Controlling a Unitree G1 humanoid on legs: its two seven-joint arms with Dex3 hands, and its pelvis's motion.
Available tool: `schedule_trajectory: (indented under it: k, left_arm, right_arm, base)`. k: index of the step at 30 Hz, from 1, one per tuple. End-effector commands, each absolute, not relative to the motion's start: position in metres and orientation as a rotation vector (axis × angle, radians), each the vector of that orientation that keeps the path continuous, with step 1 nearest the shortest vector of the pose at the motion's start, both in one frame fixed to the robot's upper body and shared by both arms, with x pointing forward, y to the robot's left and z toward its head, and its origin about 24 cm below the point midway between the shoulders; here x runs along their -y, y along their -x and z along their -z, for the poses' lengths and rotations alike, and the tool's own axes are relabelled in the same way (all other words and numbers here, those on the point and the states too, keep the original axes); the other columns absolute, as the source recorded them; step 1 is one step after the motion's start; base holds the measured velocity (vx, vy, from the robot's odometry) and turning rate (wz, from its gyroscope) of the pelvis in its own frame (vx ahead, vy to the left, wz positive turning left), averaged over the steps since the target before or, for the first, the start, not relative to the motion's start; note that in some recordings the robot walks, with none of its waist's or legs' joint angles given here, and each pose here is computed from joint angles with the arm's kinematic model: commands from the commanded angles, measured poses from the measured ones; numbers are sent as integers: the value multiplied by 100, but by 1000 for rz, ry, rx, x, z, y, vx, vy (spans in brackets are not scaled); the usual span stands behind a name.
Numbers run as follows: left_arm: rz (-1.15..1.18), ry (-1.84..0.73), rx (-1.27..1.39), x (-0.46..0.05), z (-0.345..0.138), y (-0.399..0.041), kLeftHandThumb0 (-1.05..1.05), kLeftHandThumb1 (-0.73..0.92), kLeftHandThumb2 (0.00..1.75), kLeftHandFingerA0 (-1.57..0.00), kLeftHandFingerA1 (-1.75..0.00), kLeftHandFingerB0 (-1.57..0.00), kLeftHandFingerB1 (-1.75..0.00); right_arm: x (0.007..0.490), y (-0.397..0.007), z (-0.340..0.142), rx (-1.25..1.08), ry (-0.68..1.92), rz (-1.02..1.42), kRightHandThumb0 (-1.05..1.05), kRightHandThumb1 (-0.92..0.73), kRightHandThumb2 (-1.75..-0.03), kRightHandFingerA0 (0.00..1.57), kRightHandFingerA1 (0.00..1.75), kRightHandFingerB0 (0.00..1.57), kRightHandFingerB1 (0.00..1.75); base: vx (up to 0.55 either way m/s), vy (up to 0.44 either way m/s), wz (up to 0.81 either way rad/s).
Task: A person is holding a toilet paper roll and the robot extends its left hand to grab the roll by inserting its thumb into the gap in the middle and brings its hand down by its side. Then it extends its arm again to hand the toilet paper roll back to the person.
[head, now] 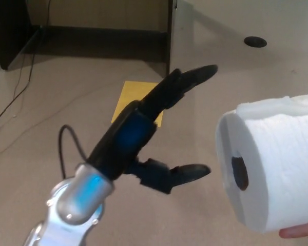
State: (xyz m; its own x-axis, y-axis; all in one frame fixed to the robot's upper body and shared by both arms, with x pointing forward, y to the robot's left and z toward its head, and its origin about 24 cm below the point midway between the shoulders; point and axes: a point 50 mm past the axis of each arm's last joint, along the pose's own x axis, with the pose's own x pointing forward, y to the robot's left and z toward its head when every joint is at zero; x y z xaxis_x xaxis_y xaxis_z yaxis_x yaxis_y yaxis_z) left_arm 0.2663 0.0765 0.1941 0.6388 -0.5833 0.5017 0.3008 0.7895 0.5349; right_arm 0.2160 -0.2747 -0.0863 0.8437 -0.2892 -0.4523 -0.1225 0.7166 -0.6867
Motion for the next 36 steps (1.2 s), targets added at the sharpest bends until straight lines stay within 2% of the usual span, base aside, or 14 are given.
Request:
schedule_trajectory:
  k: [1, 3, 4, 5, 8, 9, 10, 16, 17, 27, 33, 34, 35, 36]
  left_arm:
    - [480, -463, 705, -67, -199, -274, -29, 25, 82, 0, -48, 0, -49]
    - [479, -465, 714, -64, -202, -275, -29, 25, 82, 0, -48, 0, -49]
    - [478, -466, 717, -63, -203, -275, -29, 25, 82, 0, -48, 0, -49]
    - [478, -467, 719, -62, -204, -275, -52, 36, 65, -12, -38, -6, -23]
    - [486, -460, 728, -59, -208, -273, -50, 35, 64, -12, -38, -6, -23]
    - [489, -458, 733, -58, -208, -272, -27, 23, 81, 0, -48, 0, -49]
    - [494, -454, 734, -57, -210, -270, -48, 35, 64, -13, -39, -8, -21]
    - [523, -428, 742, -56, -210, -266, -48, 35, 65, -11, -40, -6, -19]
    - [522, -432, 739, -56, -211, -266, -47, 34, 65, -9, -40, -5, -18]
    - [530, -447, 729, -61, -213, -266, -45, 33, 63, -8, -39, -5, -15]
    - [546, -467, 743, -52, -215, -262, -48, 35, 63, -11, -37, -6, -22]
    - [544, -469, 743, -50, -214, -261, -26, 20, 79, 0, -48, 0, -49]
    - [546, -477, 745, -49, -214, -260, -48, 35, 63, -12, -37, -7, -22]
    - [548, -479, 742, -47, -213, -260, -48, 35, 63, -11, -36, -7, -22]
  right_arm:
    - [277, -218, 84, -570, 776, 94, -47, -43, -69, 45, 52, 16, 37]
    - [278, -218, 84, -570, 773, 93, -40, -52, -56, 50, 45, 20, 28]
    - [278, -218, 84, -569, 775, 93, -47, -42, -69, 46, 52, 15, 37]
    - [278, -219, 84, -569, 775, 91, -47, -42, -69, 46, 52, 15, 37]
    - [277, -219, 84, -569, 780, 84, -43, -53, -59, 52, 46, 21, 30]
    - [276, -219, 84, -570, 782, 80, -40, -52, -56, 53, 45, 21, 28]
    - [276, -219, 84, -568, 786, 78, -40, -52, -56, 54, 45, 21, 28]
    - [276, -219, 84, -571, 783, 78, -38, -53, -56, 52, 44, 21, 28]
    - [276, -220, 84, -570, 784, 78, -45, -43, -70, 46, 52, 15, 37]
    - [276, -223, 82, -559, 785, 80, -41, -53, -59, 53, 46, 21, 30]
    - [275, -221, 83, -560, 787, 77, -38, -52, -56, 55, 46, 21, 28]
    - [275, -221, 83, -564, 787, 76, -37, -52, -56, 54, 45, 21, 28]
    - [275, -222, 82, -559, 790, 74, -45, -42, -69, 50, 54, 16, 38]
    - [275, -223, 82, -557, 790, 74, -41, -53, -60, 54, 47, 21, 30]
  base:
    - [0, 0, 0]
    - [0, 0, 0]
    - [0, 0, 0]
    - [0, 0, 0]
    - [0, 0, 0]
    - [0, 0, 0]
    - [0, 0, 0]
    - [0, 0, 0]
    - [0, 0, 0]
    - [0, 0, 0]
    - [0, 0, 0]
    - [0, 0, 0]
    - [0, 0, 0]
    - [0, 0, 0]
